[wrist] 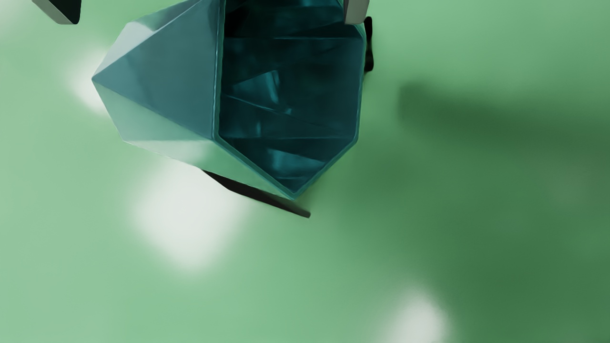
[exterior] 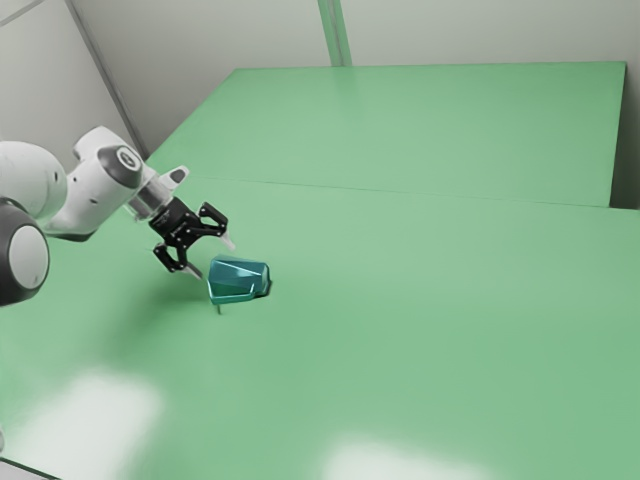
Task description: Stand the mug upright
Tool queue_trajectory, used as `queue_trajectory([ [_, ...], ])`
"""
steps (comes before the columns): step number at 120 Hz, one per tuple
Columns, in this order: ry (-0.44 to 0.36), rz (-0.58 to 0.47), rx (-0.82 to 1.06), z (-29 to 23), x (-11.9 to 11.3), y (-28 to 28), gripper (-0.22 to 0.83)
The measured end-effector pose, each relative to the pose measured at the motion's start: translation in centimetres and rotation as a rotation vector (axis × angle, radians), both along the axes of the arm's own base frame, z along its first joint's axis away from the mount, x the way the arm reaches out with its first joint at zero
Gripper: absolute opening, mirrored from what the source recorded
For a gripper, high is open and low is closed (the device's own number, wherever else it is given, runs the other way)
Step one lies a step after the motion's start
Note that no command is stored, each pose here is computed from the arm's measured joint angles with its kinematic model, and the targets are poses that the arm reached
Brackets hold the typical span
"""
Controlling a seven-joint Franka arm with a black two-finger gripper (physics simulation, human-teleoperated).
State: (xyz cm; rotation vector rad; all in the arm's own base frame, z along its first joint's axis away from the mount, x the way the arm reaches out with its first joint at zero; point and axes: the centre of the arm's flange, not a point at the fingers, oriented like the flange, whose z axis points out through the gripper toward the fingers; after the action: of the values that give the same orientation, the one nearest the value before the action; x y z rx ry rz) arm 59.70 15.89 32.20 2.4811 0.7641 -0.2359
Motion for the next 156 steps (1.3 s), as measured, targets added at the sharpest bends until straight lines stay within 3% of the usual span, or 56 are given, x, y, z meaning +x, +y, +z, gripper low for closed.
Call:
queue_trajectory([
  [49,-0.029,0.036,-0.062,-1.4,1.3,-2.6,0.61],
  [81,-0.031,0.024,-0.05,-1.1,1.4,-2.8,0.18],
  [127,-0.095,-0.03,-0.039,1.9,3.5,-5.4,-0.07],
  [156,-0.095,-0.042,-0.057,1.8,3.8,-7.0,-0.14],
])
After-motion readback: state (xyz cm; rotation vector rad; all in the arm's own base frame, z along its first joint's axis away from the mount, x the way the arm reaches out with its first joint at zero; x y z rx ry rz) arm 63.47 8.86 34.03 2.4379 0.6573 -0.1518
